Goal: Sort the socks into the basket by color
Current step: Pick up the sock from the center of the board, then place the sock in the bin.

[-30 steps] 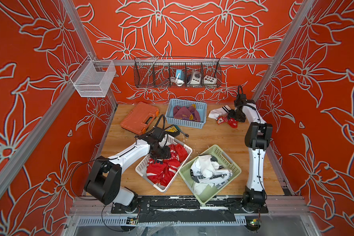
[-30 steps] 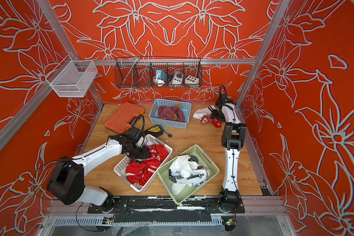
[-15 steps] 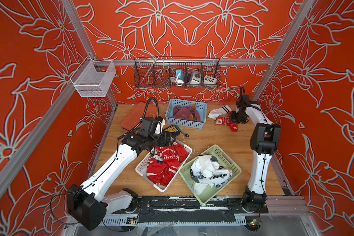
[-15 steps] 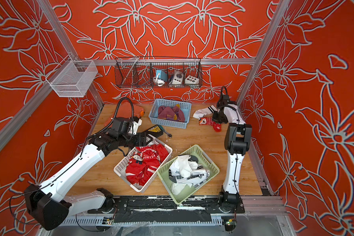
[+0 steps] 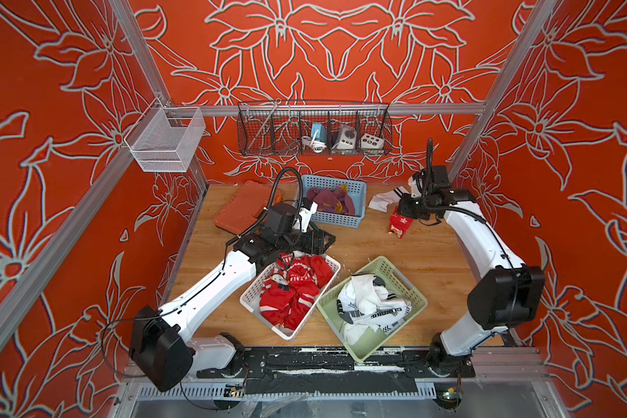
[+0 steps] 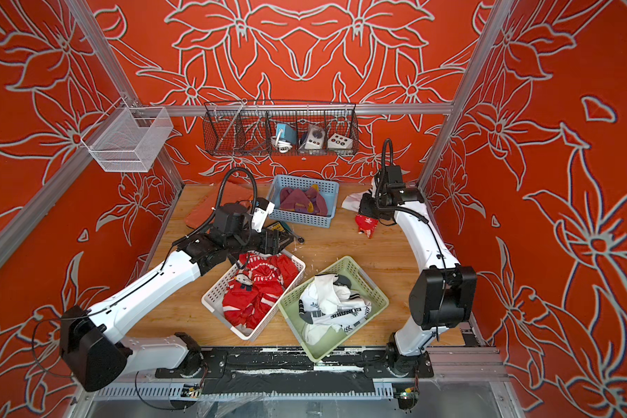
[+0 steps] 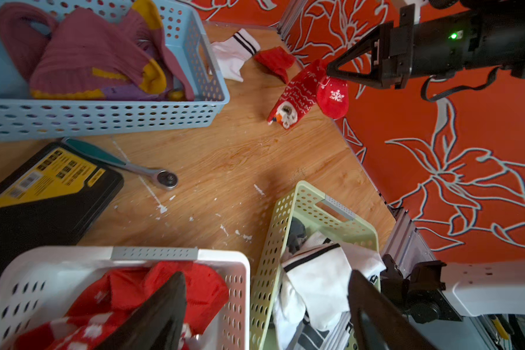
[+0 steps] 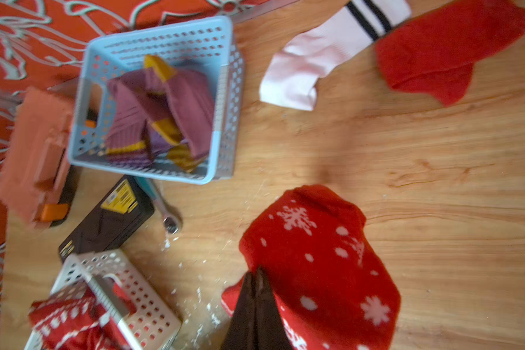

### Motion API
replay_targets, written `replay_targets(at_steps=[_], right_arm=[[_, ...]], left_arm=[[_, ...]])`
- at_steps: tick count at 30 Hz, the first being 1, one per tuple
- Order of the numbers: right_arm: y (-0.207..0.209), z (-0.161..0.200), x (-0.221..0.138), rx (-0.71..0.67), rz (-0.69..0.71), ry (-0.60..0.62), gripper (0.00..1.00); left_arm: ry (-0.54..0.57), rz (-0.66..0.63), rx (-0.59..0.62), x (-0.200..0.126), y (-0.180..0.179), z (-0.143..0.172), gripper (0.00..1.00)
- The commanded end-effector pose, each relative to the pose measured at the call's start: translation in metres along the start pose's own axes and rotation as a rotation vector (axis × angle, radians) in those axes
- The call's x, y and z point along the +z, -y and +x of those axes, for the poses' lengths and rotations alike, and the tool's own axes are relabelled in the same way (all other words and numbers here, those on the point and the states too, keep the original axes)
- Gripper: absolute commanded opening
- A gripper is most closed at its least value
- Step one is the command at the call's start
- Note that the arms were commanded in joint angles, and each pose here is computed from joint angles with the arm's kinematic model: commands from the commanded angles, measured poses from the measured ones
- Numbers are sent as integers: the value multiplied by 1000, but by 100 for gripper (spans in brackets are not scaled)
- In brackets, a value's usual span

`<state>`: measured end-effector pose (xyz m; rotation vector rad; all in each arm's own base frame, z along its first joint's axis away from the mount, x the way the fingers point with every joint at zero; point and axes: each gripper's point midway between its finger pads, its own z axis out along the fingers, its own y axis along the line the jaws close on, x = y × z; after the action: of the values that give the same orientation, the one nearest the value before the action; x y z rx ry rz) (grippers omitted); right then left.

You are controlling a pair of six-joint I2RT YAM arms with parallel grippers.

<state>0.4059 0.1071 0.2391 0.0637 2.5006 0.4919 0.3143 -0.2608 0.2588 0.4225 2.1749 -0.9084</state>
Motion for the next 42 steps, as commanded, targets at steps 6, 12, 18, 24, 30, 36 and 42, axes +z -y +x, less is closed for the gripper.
replay_targets(at_steps=[6,12,18,24,30,36,42], right_arm=[[-99,26,-81,-144,-326,84,0],[-161,48,-129,-286,-580,86,0],[-200,77,-152,-379,-761,10,0],[-224,96,-157,-414,-870,-58,0],[-247,114,-161,-457,-978,-124,0],[-244,118,-148,-469,-957,-158,0],[-202,82,-105,-358,-724,-111,70]], left_arm=[[169,128,167,1,40,-41,84],[214,121,232,-7,47,-34,85],[263,86,267,-20,45,-28,86],[268,121,264,-29,52,-12,86],[281,167,286,-37,60,-6,84],[234,52,236,-31,40,-5,0],[27,-177,63,-31,-12,25,0]])
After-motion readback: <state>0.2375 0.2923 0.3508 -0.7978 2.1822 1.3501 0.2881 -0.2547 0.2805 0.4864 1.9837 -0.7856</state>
